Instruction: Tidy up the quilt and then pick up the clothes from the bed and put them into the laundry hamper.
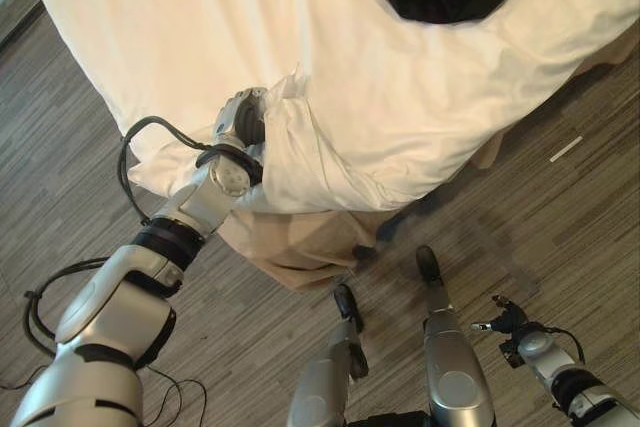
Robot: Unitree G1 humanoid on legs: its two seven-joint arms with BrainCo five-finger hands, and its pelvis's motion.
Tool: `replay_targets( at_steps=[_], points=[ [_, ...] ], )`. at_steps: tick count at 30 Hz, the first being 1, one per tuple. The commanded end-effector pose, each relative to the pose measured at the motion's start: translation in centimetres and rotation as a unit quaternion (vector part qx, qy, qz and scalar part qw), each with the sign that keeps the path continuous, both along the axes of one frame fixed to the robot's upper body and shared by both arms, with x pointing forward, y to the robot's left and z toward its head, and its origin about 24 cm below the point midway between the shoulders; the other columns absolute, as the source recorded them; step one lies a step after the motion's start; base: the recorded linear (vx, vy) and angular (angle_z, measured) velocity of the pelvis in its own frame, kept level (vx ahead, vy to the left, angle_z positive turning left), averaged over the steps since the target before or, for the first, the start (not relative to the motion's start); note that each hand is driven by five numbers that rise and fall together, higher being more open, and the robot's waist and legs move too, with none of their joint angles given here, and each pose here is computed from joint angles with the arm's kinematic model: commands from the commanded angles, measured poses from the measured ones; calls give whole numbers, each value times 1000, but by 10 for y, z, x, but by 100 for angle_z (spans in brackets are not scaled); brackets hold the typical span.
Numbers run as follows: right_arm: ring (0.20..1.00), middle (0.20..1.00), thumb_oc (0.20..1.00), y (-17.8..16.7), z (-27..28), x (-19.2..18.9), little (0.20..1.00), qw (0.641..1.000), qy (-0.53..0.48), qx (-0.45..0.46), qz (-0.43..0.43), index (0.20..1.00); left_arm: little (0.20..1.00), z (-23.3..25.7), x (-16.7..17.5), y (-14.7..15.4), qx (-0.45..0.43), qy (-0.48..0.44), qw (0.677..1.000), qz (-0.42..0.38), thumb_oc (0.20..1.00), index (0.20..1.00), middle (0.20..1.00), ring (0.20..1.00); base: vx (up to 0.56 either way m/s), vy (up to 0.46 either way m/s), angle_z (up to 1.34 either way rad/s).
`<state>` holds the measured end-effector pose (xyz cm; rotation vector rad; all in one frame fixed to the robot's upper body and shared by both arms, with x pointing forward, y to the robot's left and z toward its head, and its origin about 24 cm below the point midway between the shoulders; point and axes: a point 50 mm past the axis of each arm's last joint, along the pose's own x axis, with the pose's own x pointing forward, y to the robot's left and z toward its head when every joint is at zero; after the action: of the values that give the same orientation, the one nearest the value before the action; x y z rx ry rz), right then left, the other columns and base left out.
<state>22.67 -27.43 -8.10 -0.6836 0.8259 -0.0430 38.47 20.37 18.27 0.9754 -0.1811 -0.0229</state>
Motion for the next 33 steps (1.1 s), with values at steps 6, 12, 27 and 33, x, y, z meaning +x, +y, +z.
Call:
replay_targets(
  at_steps=[6,12,27,33],
  points=[
    [1000,1000,1000,3,-18,-27,1000,1000,25,-2,-14,1000,200,44,-30,15,-157,-208,965,-6,200,200,200,200,-58,-50,9],
    [1000,1000,1000,17,-28,-34,1000,998,36,21,-44,1000,200,31,-85,-12,-172,-260,943,-115,200,200,200,200,-98,-109,31],
    [1000,1000,1000,22,-22,-20,1000,999,7,30,-42,1000,1000,-140,-168,-33,-273,108,947,-130,1000,1000,1000,1000,-36,25,32],
    [1000,1000,1000,26,-30,-28,1000,996,13,47,-70,1000,1000,-284,-244,-5,-570,347,707,235,1000,1000,1000,1000,7,-16,3]
  ],
)
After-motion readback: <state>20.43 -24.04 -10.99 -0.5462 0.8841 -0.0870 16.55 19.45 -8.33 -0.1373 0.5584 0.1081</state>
